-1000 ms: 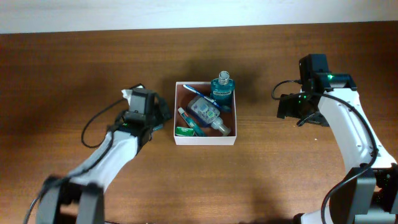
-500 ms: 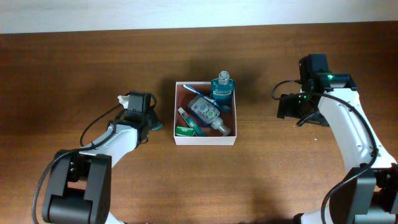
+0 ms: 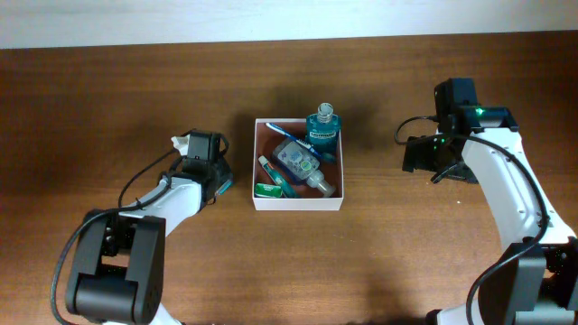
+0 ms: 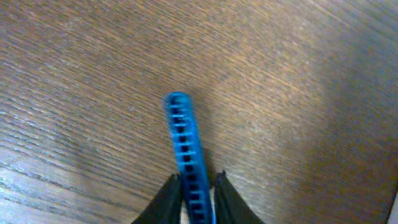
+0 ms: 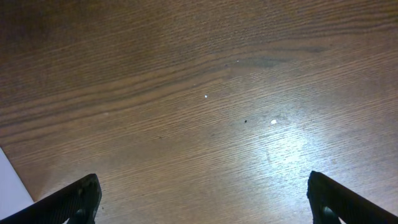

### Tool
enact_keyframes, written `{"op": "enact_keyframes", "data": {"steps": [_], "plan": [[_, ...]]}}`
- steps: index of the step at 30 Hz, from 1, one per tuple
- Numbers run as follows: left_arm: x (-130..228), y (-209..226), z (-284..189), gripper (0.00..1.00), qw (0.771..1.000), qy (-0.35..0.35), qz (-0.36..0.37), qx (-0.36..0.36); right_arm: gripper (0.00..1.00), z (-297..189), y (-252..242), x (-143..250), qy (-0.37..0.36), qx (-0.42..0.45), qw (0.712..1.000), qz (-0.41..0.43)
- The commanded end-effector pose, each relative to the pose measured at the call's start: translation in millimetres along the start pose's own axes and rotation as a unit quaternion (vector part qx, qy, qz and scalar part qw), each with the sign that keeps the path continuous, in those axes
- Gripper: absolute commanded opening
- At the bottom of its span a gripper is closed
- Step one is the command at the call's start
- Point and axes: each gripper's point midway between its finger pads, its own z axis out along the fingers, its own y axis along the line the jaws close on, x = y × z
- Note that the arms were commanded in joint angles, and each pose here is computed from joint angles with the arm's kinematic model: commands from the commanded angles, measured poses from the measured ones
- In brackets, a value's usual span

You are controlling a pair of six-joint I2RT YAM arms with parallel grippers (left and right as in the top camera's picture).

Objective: Pack container
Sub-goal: 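Lower the left gripper onto the blue razor and grasp it, then carry the blue razor right and release it into the box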

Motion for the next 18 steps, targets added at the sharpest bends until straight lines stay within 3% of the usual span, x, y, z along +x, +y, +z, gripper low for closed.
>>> {"op": "enact_keyframes", "data": {"steps": [1, 7, 12, 16, 18], "plan": [[19, 9, 12, 0.17, 0.999, 0.031, 0.002, -0.014, 0.99, -1, -1, -2, -0.001, -0.003, 1.0, 0.0], [14, 7, 10, 0.11, 1.0, 0.025, 0.001, -0.01, 0.99, -1, -1, -2, -0.001, -0.003, 1.0, 0.0], [-17, -10, -14, 0.09, 1.0, -0.015, -0.008, 0.02, 0.99, -1, -1, -2, -0.001, -0.003, 1.0, 0.0], [-49, -35, -55, 0.08, 0.995, -0.058, -0.018, 0.08, 0.99, -1, -1, -2, -0.001, -0.003, 1.0, 0.0], [-65, -57, -96, 0.08, 0.985, -0.081, -0.019, 0.149, 0.99, -1, -1, -2, -0.001, -0.003, 1.0, 0.0]]}}
